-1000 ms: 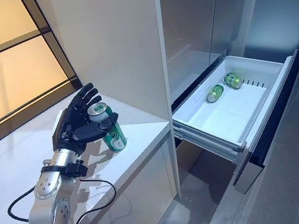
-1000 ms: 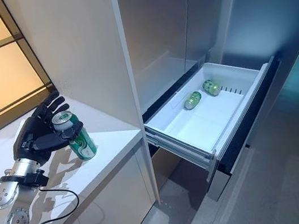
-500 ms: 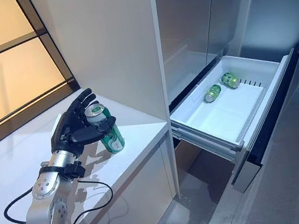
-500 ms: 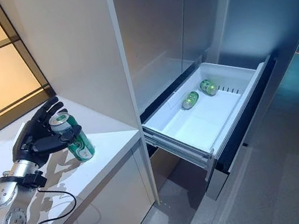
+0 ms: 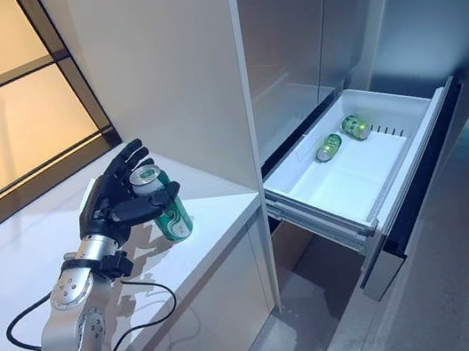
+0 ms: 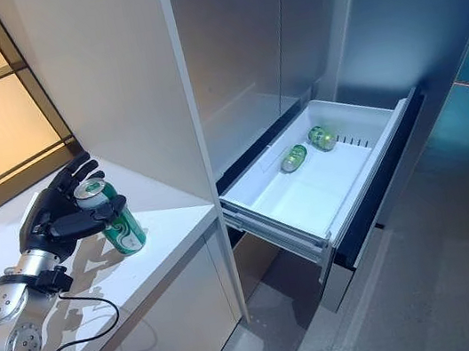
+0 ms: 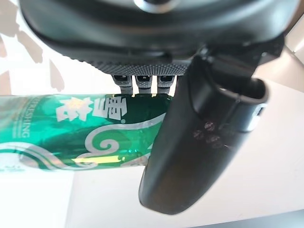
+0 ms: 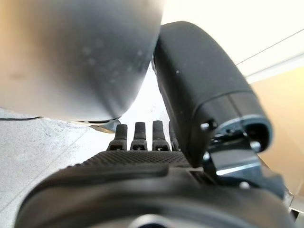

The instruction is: Put drinks into fridge and close the fridge

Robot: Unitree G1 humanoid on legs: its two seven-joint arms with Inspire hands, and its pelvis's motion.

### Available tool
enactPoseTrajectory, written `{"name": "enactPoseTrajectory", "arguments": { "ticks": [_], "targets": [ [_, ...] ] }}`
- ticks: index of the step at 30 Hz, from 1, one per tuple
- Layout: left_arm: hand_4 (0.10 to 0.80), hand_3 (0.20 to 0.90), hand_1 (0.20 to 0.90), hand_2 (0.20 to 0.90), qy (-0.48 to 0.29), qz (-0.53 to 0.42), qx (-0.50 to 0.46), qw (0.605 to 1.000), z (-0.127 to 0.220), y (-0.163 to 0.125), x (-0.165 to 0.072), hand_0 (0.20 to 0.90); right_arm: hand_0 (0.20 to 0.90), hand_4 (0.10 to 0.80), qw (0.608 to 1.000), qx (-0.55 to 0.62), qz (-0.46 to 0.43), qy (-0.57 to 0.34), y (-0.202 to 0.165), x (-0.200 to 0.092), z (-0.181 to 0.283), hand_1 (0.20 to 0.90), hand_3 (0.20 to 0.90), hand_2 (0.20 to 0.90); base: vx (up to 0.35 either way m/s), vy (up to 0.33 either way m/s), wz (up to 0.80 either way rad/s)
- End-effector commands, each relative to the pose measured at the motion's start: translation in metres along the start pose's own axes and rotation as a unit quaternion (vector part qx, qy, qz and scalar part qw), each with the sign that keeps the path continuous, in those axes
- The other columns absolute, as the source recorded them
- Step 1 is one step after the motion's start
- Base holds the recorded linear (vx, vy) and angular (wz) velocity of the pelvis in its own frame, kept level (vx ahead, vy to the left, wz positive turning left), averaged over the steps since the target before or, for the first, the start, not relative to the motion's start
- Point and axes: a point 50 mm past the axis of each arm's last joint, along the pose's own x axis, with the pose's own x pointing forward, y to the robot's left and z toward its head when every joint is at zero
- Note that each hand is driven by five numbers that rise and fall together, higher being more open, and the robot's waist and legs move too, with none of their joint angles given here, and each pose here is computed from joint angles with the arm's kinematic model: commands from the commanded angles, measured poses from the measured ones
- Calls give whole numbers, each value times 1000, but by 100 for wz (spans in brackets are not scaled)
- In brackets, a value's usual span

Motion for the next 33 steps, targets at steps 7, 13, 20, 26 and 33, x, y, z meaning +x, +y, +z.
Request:
{"name": "enactPoseTrajectory", "arguments": {
  "ticks": [7,13,20,26,33],
  "targets": [
    [800,900,900,900,-136,-19,27,990,70,0,32,900,900,800,1000,-26,0,6,-9,-2,4,900,900,900,0,0,0],
    [100,200,300,300,-134,-27,24,990,68,-3,32,300,900,800,1000,-22,0,6,-9,-2,3,900,900,900,0,0,0],
    [100,200,300,300,-135,-41,11,990,67,-5,34,300,900,800,1000,-20,-1,1,-9,-2,4,900,900,900,-1,0,-1],
    [100,200,300,300,-140,-61,-14,988,68,-11,36,300,900,800,1000,-6,10,-20,-8,-2,10,900,900,900,2,-6,-10],
    [100,200,300,300,-202,-142,-50,968,85,-36,34,300,900,800,972,-94,54,-206,19,-11,88,900,900,900,-3,-6,-2]
  ]
}}
